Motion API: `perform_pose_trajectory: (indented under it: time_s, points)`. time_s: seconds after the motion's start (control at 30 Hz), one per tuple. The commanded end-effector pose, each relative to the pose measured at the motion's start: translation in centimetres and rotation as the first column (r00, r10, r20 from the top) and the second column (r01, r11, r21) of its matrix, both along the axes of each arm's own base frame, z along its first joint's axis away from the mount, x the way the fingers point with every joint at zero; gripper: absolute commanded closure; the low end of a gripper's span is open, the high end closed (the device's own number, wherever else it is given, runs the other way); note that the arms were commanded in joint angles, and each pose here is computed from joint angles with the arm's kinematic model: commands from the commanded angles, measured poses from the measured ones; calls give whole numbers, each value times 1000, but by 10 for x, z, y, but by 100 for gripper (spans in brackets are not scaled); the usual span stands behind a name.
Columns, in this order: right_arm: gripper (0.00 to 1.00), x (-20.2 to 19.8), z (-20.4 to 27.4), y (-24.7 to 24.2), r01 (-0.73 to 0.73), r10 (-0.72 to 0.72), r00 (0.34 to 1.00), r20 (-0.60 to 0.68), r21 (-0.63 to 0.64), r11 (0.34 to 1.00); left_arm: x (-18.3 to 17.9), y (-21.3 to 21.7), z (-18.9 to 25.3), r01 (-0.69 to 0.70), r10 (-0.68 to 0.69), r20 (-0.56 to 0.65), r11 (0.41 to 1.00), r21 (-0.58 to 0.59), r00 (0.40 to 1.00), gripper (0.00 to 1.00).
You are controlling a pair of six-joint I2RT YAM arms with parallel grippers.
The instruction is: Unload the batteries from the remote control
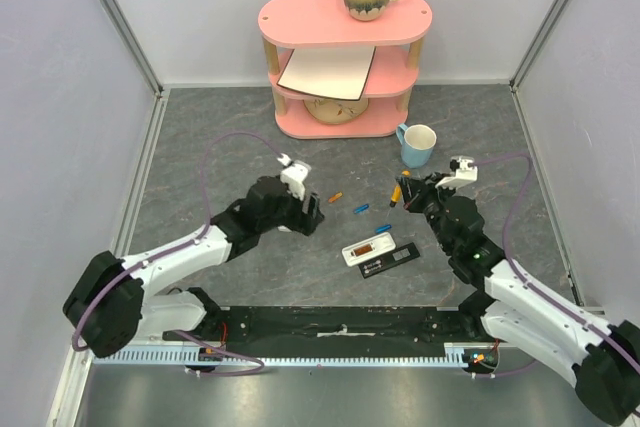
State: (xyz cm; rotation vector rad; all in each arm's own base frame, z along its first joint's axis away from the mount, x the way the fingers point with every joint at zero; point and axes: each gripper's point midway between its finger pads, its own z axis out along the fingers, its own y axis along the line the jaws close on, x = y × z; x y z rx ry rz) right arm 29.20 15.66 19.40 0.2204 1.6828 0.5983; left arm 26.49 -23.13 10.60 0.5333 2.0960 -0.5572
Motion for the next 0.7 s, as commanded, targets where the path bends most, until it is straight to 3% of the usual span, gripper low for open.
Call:
perform_pose_trajectory:
  time_s: [0.0,0.13,0.33,0.67]
  points:
    - [100,-14,24,-10,4,-5,999,40,33,999,-51,-59,10,239,-239,13,971,-4,971,21]
    - [100,-22,28,-20,18,-19,999,51,24,1000,-100,-102,-1,352,-352,-27,936,1,936,22]
    - [100,-27,23,-29,42,-42,998,38,2,999,-137,-135,-28,421,-418,-86,907,13,904,23]
    - [100,-28,23,-34,60,-59,997,42,-12,998,-141,-142,-76,399,-387,-142,915,67,911,22]
